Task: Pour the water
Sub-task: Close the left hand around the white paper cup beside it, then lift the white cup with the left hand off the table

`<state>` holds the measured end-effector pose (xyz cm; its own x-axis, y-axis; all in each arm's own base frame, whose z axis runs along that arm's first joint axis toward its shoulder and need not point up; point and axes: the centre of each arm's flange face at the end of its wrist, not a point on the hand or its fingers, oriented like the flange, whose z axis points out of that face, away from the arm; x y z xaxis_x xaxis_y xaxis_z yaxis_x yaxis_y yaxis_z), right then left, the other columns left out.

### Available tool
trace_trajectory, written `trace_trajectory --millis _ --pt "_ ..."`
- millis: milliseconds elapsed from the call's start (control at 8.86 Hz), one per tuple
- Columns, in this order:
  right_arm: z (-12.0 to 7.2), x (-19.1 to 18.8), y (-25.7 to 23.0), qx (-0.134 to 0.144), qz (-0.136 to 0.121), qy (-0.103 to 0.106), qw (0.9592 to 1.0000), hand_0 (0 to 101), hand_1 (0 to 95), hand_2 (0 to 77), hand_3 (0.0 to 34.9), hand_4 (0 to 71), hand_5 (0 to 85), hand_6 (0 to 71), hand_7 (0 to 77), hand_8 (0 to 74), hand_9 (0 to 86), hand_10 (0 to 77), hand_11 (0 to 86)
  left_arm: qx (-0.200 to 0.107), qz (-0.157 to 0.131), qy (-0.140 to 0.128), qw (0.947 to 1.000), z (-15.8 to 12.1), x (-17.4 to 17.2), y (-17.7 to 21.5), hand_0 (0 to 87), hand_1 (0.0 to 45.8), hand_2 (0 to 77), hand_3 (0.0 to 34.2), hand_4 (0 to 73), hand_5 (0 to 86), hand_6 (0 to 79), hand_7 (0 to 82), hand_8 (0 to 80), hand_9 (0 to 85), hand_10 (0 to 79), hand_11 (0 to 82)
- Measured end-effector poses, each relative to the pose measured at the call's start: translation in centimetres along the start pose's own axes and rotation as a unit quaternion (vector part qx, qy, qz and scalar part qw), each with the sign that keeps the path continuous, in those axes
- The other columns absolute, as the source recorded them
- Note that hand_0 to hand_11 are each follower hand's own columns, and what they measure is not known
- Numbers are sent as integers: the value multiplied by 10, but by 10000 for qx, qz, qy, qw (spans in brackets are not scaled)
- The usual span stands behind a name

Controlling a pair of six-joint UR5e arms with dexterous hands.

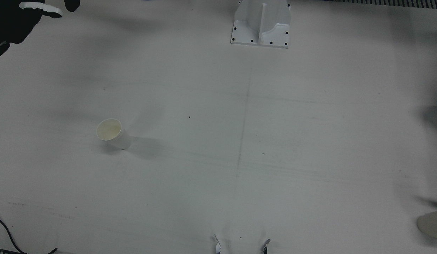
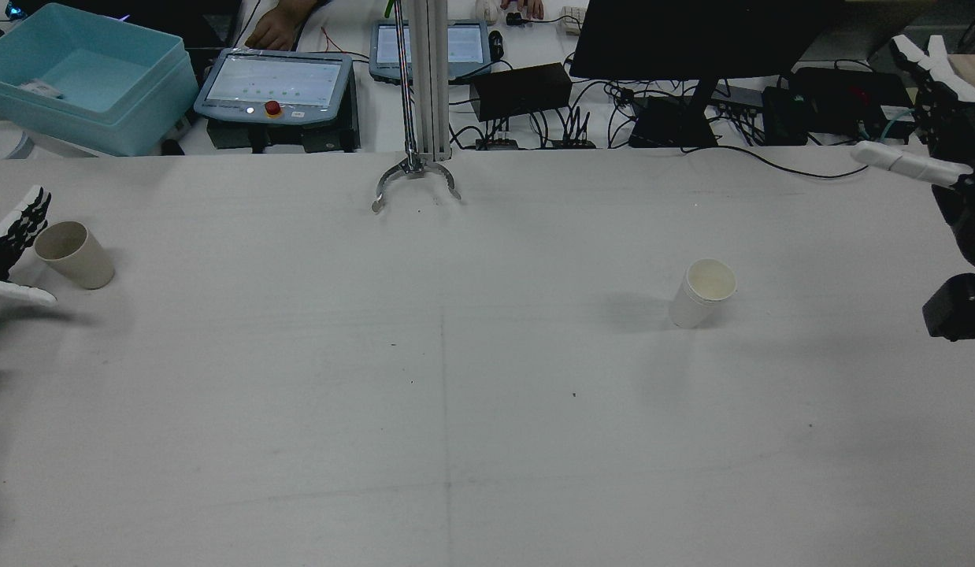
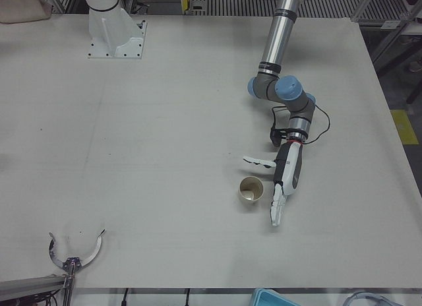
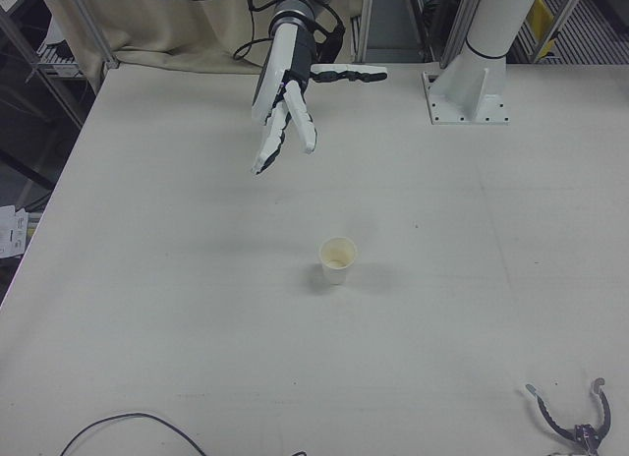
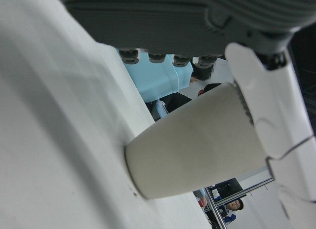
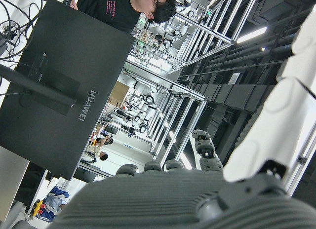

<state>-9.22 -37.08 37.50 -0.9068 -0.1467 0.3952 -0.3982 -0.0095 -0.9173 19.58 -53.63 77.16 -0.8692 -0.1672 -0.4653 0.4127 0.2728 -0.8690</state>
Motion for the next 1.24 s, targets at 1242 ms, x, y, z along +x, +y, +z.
trace_trajectory --millis 1242 --pt "-4 -4 7 -86 92 22 9999 429 104 82 0 27 5 5 5 5 5 0 11 160 -1 95 9998 22 -19 12 482 125 33 0 65 5 11 49 5 11 22 49"
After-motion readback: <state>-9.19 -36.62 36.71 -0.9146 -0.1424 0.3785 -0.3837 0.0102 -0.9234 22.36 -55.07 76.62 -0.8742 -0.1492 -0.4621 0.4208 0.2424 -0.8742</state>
